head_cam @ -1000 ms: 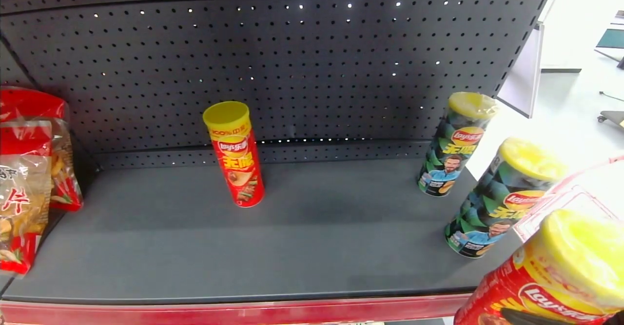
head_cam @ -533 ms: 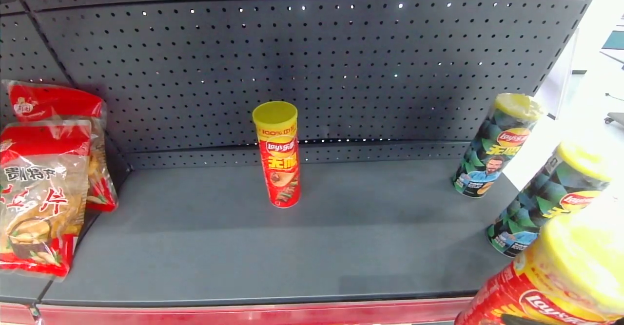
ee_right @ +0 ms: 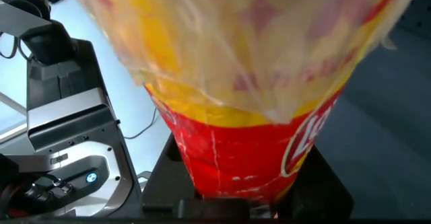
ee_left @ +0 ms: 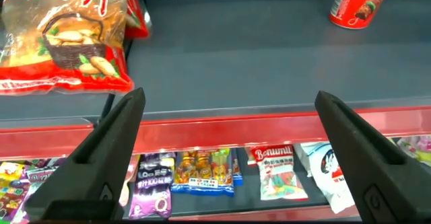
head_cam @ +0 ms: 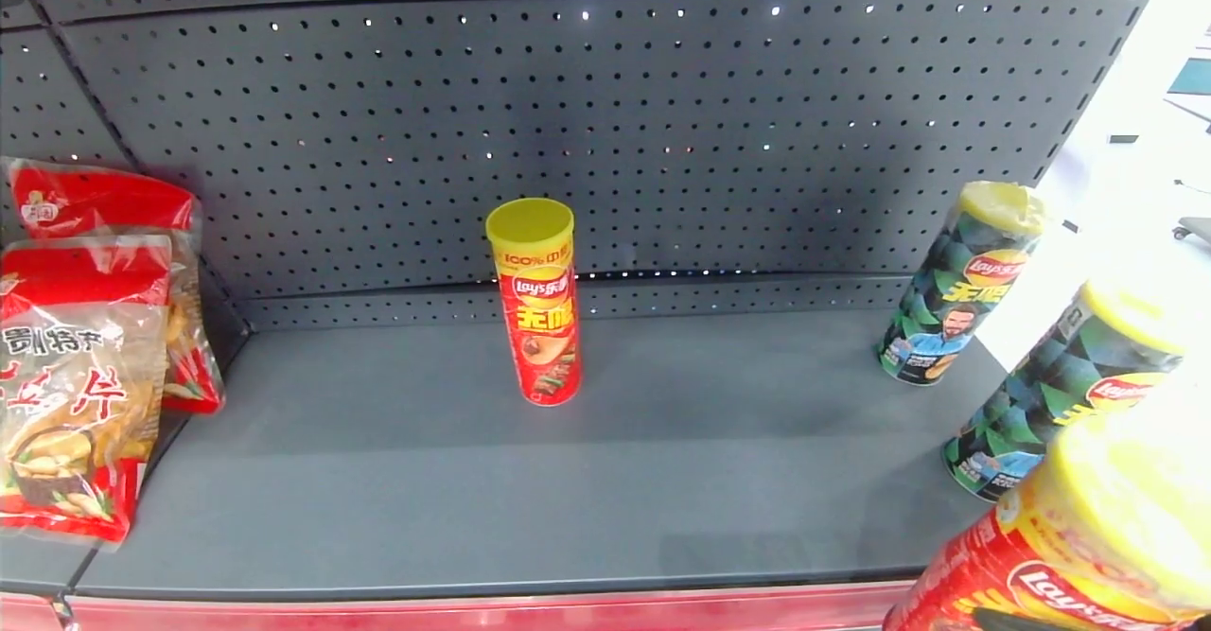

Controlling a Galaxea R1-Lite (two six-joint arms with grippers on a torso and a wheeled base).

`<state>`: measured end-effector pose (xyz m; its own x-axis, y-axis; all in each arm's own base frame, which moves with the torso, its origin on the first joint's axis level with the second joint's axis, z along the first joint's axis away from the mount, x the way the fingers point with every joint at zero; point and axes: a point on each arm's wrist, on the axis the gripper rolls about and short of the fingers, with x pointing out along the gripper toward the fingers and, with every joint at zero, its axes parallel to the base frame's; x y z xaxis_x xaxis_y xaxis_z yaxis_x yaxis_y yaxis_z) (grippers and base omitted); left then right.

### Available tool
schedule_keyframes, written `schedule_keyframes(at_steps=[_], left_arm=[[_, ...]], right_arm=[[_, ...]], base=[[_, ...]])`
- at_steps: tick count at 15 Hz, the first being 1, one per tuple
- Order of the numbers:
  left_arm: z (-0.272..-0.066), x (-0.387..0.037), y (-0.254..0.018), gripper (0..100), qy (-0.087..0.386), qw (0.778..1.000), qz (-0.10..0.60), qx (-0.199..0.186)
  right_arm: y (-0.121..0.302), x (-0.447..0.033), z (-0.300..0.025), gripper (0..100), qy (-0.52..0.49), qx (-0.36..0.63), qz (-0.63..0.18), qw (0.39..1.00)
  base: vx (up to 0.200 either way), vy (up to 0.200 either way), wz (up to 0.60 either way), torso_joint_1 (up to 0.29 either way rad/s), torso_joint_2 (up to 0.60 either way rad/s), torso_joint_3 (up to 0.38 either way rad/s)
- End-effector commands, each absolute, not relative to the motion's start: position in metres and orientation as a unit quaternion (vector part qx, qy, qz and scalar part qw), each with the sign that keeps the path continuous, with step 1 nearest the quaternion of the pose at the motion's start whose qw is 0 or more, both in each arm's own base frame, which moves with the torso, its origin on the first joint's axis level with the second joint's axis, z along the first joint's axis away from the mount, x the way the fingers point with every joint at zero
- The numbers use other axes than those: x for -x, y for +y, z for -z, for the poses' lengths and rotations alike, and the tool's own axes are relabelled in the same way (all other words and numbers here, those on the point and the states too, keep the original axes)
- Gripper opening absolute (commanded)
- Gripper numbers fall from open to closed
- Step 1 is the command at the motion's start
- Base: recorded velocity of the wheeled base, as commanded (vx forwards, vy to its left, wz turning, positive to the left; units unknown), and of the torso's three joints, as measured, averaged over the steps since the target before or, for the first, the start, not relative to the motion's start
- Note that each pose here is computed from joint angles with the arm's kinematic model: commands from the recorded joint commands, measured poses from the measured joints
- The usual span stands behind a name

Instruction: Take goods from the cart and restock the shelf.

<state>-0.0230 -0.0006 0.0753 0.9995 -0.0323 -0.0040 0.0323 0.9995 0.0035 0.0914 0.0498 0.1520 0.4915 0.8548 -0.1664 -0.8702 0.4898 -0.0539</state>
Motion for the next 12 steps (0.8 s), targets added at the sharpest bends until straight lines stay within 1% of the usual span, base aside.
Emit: schedule_keyframes(at_steps=[1,5,7,12], left_arm=[[-0.075,0.023,-0.001,100,0.002,1.0,0.016,-0.002],[-0.075,0.023,-0.001,100,0.002,1.0,0.016,-0.003],[-0.075,0.023,-0.001,100,0.002,1.0,0.016,-0.003],[-0.075,0.023,-0.001,100,0.002,1.0,0.016,-0.003]], right_arm=[[0.05,-0.092,-0.152,0,0.059,0.065,-0.501,0.861],[0.05,-0.091,-0.152,0,0.059,0.065,-0.501,0.861],[0.049,-0.088,-0.158,0,0.04,0.065,-0.497,0.865],[0.049,-0.087,-0.162,0,0.035,0.062,-0.481,0.874]], base=[[0.0,0.0,0.0,0.0,0.0,0.0],[0.0,0.0,0.0,0.0,0.0,0.0],[0.0,0.0,0.0,0.0,0.0,0.0],[0.0,0.0,0.0,0.0,0.0,0.0]])
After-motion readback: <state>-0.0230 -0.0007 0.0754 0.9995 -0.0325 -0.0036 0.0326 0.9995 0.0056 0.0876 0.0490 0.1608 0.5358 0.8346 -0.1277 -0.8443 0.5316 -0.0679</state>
